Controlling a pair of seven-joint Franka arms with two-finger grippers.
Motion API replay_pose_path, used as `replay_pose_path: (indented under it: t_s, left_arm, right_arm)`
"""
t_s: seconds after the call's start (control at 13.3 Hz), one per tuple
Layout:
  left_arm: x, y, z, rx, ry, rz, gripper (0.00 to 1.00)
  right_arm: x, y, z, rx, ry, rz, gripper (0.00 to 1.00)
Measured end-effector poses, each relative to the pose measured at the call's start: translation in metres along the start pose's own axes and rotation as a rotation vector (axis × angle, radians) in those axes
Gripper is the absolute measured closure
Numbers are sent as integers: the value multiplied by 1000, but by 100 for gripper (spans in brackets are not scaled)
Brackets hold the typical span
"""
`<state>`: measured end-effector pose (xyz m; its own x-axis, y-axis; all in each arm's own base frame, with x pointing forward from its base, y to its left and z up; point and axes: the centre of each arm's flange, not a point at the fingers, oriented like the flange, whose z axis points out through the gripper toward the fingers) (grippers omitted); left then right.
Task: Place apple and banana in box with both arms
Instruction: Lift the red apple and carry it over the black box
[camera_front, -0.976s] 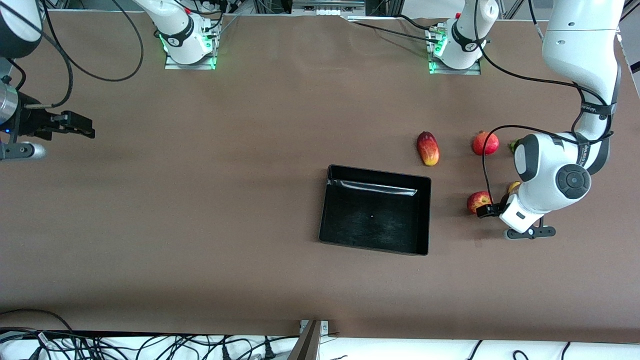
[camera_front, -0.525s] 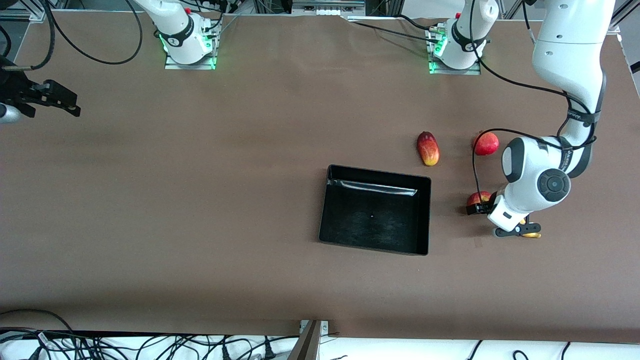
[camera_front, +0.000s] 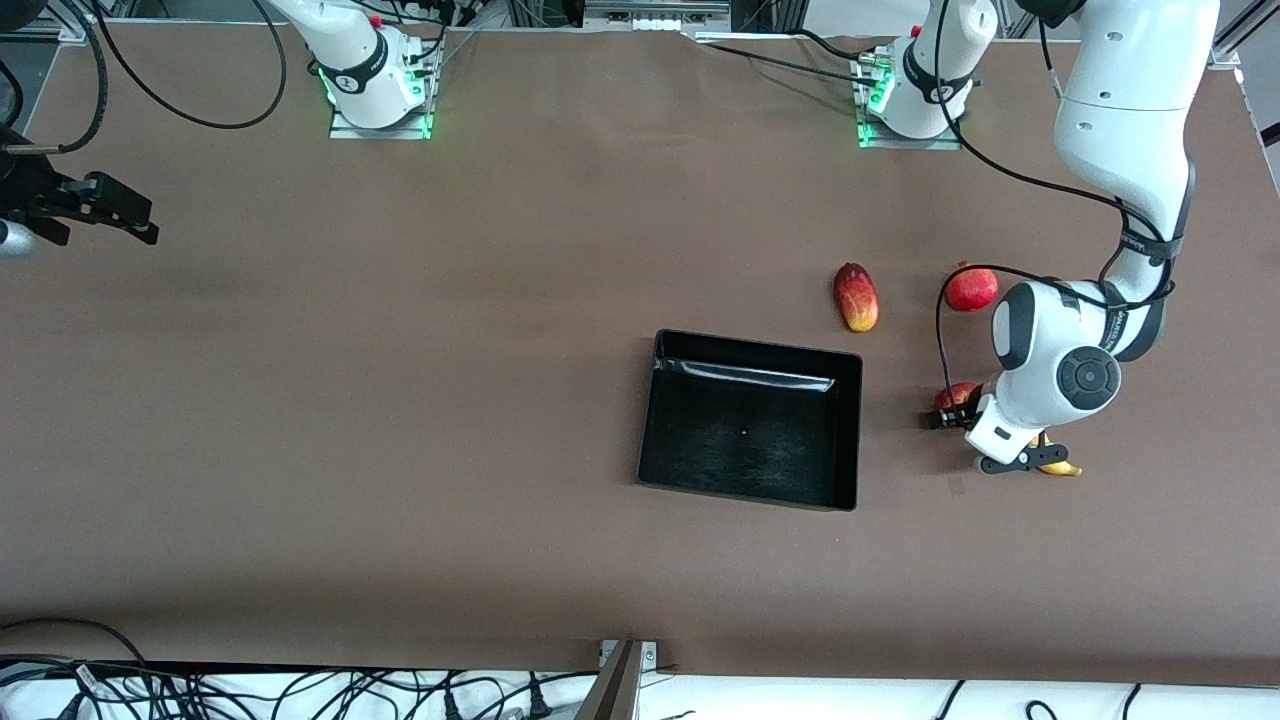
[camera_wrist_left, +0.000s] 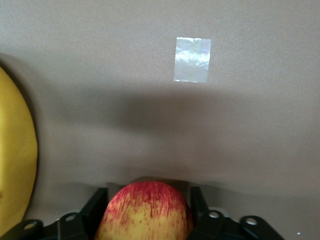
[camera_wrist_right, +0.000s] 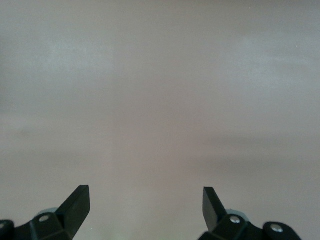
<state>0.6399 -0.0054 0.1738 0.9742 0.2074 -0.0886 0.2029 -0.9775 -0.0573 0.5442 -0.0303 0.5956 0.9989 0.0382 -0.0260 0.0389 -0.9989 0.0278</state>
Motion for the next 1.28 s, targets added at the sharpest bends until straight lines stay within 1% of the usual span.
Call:
replay_pose_path:
  t_s: [0.38, 0.45, 0.6, 0.75, 0.9, 1.05, 1.28]
  left_arm:
    - [-2, 9, -8, 2, -8, -2, 33]
    - [-3, 14, -20, 4, -20, 1, 33]
    - [-10, 32, -64, 5, -31, 14, 33]
    - [-25, 56, -118, 0, -20, 7, 33]
    - [-44, 89, -158, -7, 3, 2, 33]
    - [-63, 129, -171, -9, 14, -13, 33]
    - [-86, 189, -165, -5, 16, -53, 33]
  right_arm:
    - [0, 0, -2, 0, 4, 1, 0]
    - [0, 0, -3, 0, 7, 1, 0]
    - [0, 0, -5, -1, 9, 0, 0]
    - [0, -2, -5, -1, 10, -3, 0]
    - [0, -3, -5, -1, 10, -5, 0]
    - [0, -3, -5, -1, 10, -5, 0]
    - [0, -3, -5, -1, 10, -5, 0]
